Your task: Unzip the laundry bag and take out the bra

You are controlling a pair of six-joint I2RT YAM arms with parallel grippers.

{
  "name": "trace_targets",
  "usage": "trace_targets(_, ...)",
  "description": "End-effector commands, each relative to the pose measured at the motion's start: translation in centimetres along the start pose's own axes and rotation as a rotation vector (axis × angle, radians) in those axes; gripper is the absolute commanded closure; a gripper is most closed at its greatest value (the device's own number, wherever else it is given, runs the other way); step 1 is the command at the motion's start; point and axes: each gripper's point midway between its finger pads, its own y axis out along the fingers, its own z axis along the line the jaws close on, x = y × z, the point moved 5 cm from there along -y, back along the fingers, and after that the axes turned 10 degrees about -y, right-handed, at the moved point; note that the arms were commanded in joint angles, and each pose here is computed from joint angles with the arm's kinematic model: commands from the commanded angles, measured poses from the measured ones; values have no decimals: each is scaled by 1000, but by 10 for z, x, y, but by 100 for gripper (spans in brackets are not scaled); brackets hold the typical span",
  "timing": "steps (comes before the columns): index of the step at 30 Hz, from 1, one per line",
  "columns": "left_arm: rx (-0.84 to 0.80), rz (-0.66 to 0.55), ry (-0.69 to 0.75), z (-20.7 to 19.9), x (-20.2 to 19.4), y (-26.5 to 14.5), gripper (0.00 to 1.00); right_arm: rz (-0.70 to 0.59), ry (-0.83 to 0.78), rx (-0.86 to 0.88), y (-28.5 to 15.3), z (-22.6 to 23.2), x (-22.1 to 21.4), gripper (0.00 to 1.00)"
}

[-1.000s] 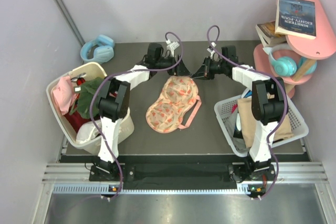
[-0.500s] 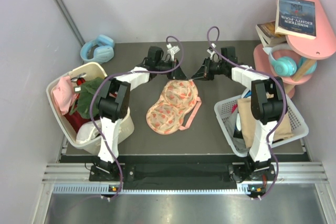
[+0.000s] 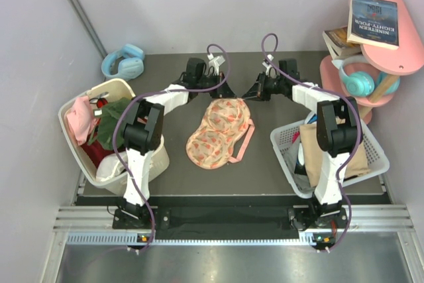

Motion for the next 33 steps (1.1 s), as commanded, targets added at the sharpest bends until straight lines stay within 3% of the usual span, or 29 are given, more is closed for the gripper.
trace_targets(1, 46, -184, 35, -11, 46, -25, 100, -46, -47, -6, -1, 2, 17, 100)
trace_targets(21, 195, -408, -71, 32, 86, -58, 100, -26, -21, -17, 9, -13, 26, 100)
trace_targets(33, 278, -380, -94, 43, 61, -73, 100, -45, -47, -16, 19, -11, 57, 100)
